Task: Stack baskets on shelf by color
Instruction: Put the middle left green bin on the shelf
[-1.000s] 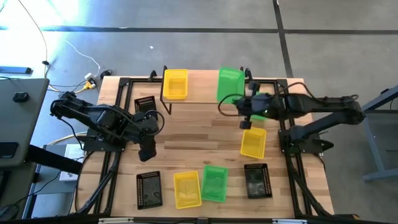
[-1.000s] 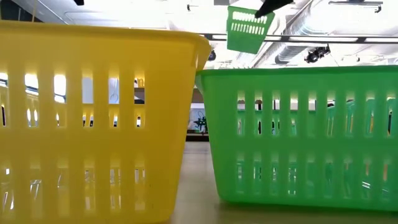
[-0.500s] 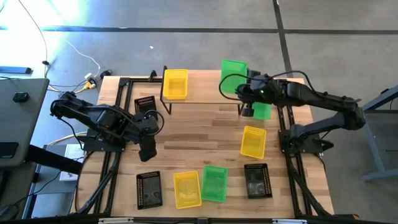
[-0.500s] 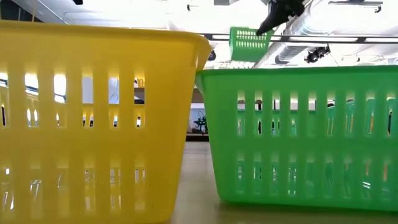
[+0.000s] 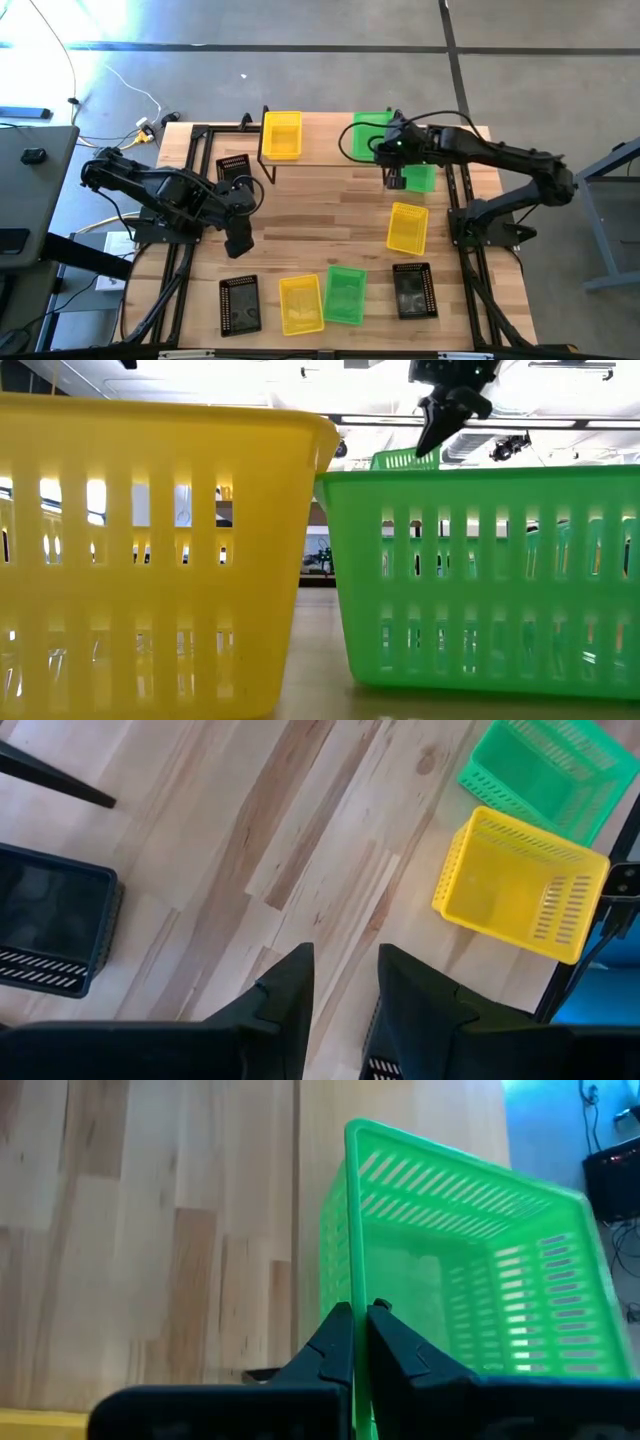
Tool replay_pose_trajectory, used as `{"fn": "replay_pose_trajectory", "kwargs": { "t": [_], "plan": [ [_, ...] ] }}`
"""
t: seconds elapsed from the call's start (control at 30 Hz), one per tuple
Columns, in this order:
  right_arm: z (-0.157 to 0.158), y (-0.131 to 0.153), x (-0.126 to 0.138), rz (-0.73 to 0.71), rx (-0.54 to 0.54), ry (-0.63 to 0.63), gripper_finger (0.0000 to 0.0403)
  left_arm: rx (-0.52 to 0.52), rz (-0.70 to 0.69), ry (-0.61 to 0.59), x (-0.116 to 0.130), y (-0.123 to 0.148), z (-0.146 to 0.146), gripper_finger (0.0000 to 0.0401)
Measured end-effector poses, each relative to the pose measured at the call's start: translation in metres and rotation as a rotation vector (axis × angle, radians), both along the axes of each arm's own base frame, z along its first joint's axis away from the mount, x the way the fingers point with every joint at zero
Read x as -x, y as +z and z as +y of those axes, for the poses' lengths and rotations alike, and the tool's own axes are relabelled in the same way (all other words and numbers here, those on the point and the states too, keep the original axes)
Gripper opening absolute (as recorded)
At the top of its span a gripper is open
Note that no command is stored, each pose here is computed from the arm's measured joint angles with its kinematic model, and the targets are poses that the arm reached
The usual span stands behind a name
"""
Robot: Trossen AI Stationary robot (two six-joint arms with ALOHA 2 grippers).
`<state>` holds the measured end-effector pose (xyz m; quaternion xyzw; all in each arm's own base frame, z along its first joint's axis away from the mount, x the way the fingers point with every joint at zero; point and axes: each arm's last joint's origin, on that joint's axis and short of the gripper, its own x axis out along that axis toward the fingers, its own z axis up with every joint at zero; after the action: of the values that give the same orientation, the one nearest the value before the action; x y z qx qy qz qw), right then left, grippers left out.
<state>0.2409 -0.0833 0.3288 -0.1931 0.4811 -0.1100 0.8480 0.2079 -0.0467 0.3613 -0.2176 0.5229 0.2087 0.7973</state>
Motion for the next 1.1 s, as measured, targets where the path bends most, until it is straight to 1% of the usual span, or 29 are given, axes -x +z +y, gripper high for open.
{"fn": "replay_pose_trajectory", "kwargs": {
  "t": [0.17, 0.33, 0.5, 0.8, 0.93, 1.1],
  "plan": [
    [-0.002, -0.007, -0.006, 0.026, -0.018, 0.009, 0.0000, 0.010, -0.007, 0.021, 0.000, 0.000, 0.000, 0.0103],
    [-0.008, -0.013, -0.010, 0.058, -0.010, 0.012, 0.0000, 0.018, -0.006, 0.018, 0.000, 0.000, 0.000, 0.0103],
    [-0.010, -0.014, -0.009, 0.068, -0.002, 0.024, 0.0000, 0.021, -0.013, 0.019, -0.001, 0.000, -0.001, 0.0103],
    [-0.014, -0.014, -0.008, 0.069, -0.004, 0.009, 0.0001, 0.022, -0.013, 0.020, -0.001, 0.000, -0.001, 0.0103],
    [-0.014, -0.014, -0.008, 0.068, -0.004, 0.009, 0.0019, 0.022, -0.013, 0.020, -0.001, 0.000, -0.001, 0.0103],
    [-0.015, -0.013, -0.008, 0.076, 0.016, -0.007, 0.0057, 0.023, -0.013, 0.019, -0.001, 0.000, -0.001, 0.0103]
  ]
}}
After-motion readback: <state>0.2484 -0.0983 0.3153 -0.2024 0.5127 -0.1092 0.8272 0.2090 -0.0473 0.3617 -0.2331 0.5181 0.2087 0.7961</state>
